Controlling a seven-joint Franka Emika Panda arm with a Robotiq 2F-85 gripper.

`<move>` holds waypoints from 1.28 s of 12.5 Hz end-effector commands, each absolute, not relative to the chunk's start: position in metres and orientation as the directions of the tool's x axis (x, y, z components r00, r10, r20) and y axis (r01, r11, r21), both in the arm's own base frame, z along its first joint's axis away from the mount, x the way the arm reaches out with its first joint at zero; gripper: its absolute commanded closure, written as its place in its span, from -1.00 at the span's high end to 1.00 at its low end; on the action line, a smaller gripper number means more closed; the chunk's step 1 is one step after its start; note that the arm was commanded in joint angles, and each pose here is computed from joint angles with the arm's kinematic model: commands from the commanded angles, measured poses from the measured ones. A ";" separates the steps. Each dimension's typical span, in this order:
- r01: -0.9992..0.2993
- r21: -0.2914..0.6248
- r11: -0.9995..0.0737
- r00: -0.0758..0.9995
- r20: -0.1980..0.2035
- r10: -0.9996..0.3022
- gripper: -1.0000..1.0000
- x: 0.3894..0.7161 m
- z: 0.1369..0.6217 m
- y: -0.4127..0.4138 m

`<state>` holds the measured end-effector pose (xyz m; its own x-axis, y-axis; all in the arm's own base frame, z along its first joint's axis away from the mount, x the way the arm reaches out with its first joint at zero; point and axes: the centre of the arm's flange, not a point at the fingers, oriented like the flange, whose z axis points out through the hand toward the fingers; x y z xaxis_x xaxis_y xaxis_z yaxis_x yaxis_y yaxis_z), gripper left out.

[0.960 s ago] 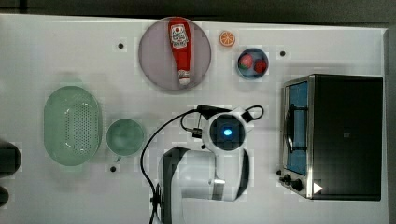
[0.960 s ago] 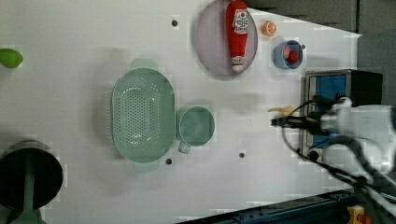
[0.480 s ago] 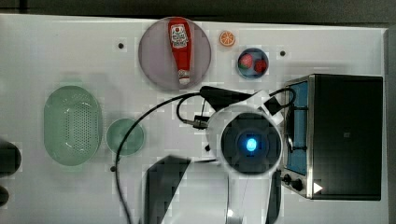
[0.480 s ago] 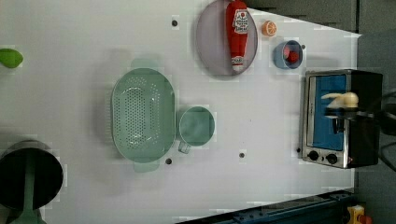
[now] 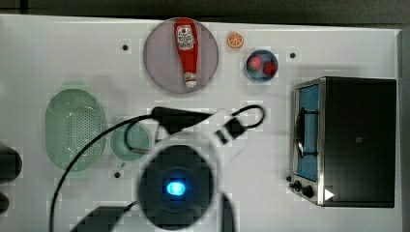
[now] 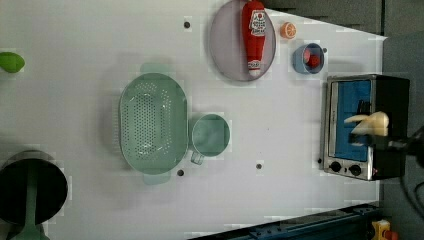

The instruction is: Pick Banana and place it in mug.

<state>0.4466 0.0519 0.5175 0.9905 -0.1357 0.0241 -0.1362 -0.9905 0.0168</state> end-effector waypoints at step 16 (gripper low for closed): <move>-0.488 0.005 -0.873 0.864 -0.137 -0.484 -0.42 0.475 0.277 0.235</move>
<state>0.4695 0.2257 0.2480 0.8737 -0.4416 -0.2039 -0.4481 -0.8938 0.0157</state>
